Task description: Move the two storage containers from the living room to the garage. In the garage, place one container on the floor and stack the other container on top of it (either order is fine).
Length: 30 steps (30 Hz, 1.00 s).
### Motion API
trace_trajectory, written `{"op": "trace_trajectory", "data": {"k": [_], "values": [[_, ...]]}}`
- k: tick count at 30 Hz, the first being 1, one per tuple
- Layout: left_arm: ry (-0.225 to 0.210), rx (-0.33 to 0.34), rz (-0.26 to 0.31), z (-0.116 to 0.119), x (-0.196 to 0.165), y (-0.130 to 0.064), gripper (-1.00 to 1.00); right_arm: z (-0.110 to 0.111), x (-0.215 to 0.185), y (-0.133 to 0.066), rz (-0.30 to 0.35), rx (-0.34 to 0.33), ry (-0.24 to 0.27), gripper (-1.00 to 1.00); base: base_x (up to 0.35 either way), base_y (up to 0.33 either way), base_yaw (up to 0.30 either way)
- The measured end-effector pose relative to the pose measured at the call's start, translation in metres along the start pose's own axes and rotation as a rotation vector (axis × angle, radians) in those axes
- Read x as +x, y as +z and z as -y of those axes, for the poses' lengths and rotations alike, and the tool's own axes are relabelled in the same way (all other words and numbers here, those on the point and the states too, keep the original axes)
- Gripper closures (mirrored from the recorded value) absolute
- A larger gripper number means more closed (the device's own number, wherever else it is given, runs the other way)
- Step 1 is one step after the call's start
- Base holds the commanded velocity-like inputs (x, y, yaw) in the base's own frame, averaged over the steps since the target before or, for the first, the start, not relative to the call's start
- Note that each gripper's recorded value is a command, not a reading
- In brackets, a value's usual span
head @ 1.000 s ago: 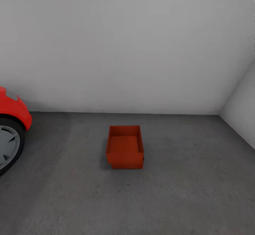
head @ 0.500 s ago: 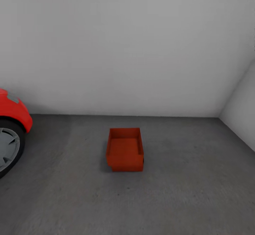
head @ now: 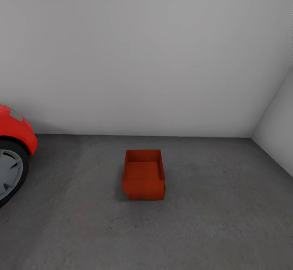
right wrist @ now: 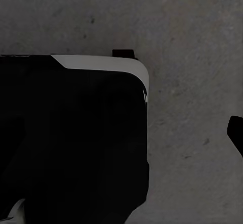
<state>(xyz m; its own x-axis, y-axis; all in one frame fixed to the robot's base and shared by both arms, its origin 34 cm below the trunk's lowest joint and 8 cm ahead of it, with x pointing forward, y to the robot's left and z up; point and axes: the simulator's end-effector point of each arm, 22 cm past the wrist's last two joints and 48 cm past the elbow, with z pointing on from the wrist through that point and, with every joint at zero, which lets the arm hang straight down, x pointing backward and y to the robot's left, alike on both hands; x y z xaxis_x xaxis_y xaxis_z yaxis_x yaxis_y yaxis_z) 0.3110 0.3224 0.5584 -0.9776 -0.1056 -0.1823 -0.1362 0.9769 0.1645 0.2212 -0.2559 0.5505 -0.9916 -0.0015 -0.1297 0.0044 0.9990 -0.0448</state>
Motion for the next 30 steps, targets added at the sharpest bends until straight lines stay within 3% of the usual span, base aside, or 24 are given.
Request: {"op": "trace_trajectory", "data": {"k": [30], "values": [[-0.009, 0.005, 0.047, 0.001, -0.019, -0.006, -1.00, 0.001, -0.020, -0.002, 0.051, 0.009, 0.007, -1.00, 0.000, 0.000, 0.000]]}}
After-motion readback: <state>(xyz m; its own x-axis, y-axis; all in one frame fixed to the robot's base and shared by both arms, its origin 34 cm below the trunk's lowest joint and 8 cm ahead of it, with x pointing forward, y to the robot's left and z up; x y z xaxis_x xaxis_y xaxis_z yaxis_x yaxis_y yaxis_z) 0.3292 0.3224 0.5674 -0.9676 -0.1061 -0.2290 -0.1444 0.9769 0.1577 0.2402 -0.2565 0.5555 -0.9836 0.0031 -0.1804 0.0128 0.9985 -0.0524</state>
